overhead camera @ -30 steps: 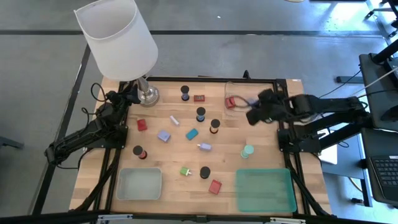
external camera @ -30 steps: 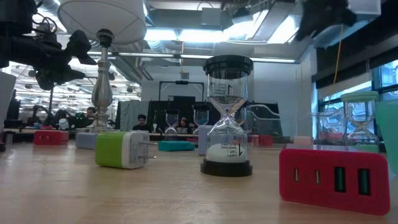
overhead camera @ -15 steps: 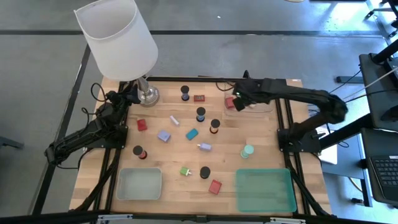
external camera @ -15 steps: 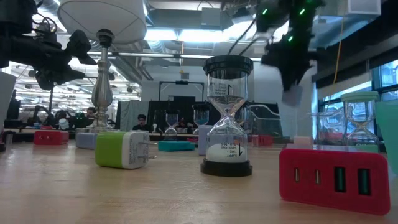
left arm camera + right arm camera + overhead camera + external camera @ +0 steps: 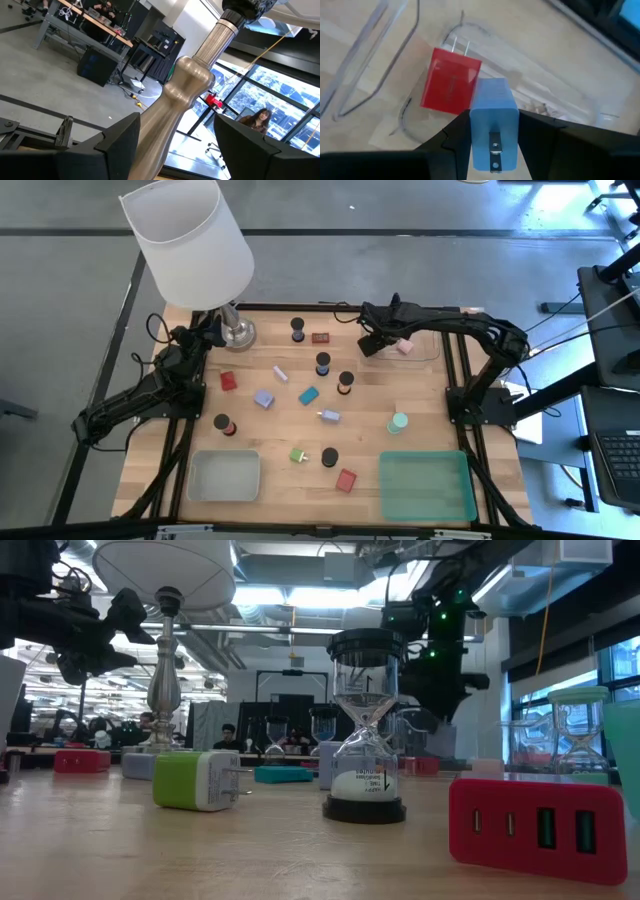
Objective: Pick & Place Office items
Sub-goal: Put the right blue charger adapter into the transparent bin
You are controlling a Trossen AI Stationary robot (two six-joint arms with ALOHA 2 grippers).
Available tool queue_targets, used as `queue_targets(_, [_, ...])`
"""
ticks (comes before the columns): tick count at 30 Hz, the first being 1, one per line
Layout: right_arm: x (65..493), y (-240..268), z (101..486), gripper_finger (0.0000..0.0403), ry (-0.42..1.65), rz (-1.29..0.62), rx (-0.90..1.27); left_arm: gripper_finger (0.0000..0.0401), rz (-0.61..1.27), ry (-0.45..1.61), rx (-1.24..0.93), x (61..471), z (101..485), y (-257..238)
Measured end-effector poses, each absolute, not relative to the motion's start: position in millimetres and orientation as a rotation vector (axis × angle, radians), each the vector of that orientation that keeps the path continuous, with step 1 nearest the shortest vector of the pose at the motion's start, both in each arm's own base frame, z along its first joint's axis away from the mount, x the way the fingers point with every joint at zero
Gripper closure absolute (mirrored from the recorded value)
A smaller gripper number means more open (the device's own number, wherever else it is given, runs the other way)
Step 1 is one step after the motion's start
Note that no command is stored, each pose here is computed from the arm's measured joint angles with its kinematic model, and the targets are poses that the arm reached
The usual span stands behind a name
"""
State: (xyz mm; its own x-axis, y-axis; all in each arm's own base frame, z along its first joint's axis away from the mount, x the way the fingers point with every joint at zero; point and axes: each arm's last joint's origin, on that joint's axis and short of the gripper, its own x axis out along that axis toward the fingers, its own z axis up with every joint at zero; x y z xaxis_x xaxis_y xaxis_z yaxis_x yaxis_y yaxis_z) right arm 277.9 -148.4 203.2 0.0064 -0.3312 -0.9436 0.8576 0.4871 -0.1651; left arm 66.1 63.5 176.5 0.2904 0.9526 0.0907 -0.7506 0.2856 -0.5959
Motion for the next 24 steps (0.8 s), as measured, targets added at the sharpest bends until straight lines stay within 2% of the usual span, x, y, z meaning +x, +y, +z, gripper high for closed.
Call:
queue_targets(15, [281,-156,197,0.0269,1.167,-1.109,0.561,0.015,1.198,-0.481,-0.493,66,177,63])
queue_targets(24, [279,-163,197,0.0239,1.168,-1.117,0.507,0.015,1.197,-0.481,-0.493,66,177,63])
